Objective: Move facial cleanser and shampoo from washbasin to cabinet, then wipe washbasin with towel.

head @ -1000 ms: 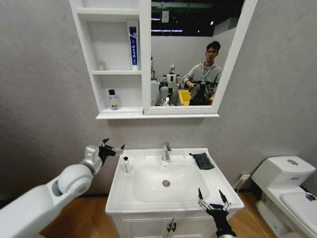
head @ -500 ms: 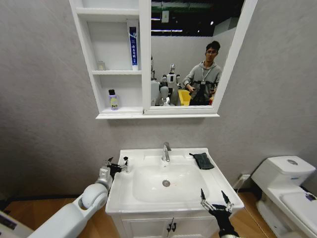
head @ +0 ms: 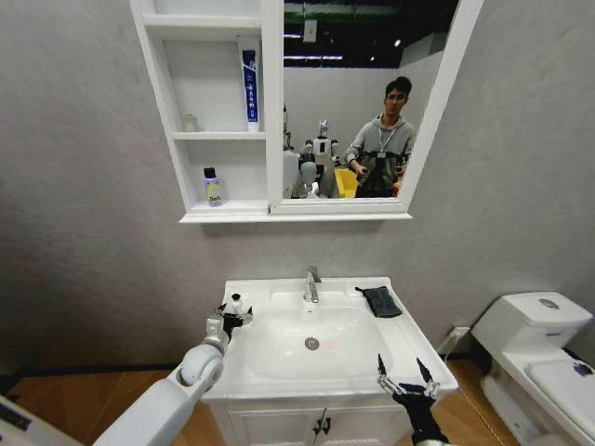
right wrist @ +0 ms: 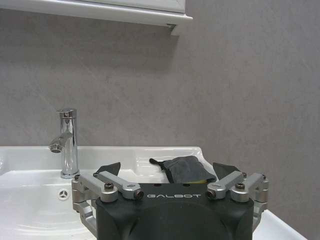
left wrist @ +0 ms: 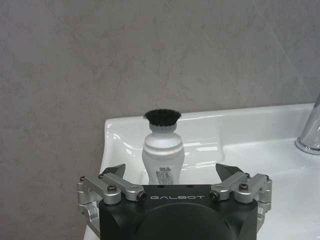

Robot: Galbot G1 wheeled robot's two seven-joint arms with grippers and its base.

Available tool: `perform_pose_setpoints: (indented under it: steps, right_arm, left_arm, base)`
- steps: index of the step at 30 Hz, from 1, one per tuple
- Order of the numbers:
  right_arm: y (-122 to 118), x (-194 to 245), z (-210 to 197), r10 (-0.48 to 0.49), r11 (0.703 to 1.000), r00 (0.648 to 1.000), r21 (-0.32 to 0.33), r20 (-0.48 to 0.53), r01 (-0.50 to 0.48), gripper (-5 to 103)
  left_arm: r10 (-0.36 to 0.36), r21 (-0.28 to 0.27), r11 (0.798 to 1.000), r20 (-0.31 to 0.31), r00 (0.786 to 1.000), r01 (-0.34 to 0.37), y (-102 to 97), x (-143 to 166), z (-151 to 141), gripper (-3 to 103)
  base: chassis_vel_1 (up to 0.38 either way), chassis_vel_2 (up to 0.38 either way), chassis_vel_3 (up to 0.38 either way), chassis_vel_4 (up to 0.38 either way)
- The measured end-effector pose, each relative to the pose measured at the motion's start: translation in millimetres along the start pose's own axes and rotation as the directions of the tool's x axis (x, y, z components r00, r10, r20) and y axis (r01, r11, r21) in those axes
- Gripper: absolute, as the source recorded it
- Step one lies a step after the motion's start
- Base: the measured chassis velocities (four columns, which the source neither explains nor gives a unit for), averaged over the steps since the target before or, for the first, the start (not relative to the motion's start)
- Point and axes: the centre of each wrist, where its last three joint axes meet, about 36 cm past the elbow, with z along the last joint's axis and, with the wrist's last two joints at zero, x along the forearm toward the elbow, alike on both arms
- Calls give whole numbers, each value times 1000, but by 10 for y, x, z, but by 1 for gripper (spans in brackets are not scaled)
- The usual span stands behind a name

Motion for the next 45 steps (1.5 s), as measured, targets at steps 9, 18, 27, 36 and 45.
perform_pose_setpoints:
  steps: [9, 18, 27, 36, 45]
  right_arm:
    - [-77, 1, -6, 17, 1000, 1000, 1, 5, -17, 100]
    - [-38, 0, 10, 12, 1000, 1000, -6, 5, -12, 100]
    - [15, -11, 24, 2, 1000, 1000, -8, 9, -2, 100]
    - [71, -61, -33, -8, 1000, 1000, -12, 27, 8, 100]
    - [34, -49, -51, -4, 1000, 999, -17, 39, 5, 100]
  left_arm:
    - [-10, 23, 1000, -10, 1000, 10, -9, -81, 81, 76]
    - [-6, 20, 1000, 51, 999, 5, 22, 54, -131, 41]
    - [35, -30, 999, 169, 985, -30, 243, 487, -767, 41]
    - [182, -153, 977, 259, 949, -145, 415, 1305, -2284, 41]
    - [258, -224, 954, 275, 926, -199, 436, 1838, -3447, 41]
  base:
    - [0, 0, 0, 0]
    - [0, 0, 0, 0]
    - [0, 0, 0, 0]
    - [0, 0, 0, 0]
    - [0, 0, 0, 0]
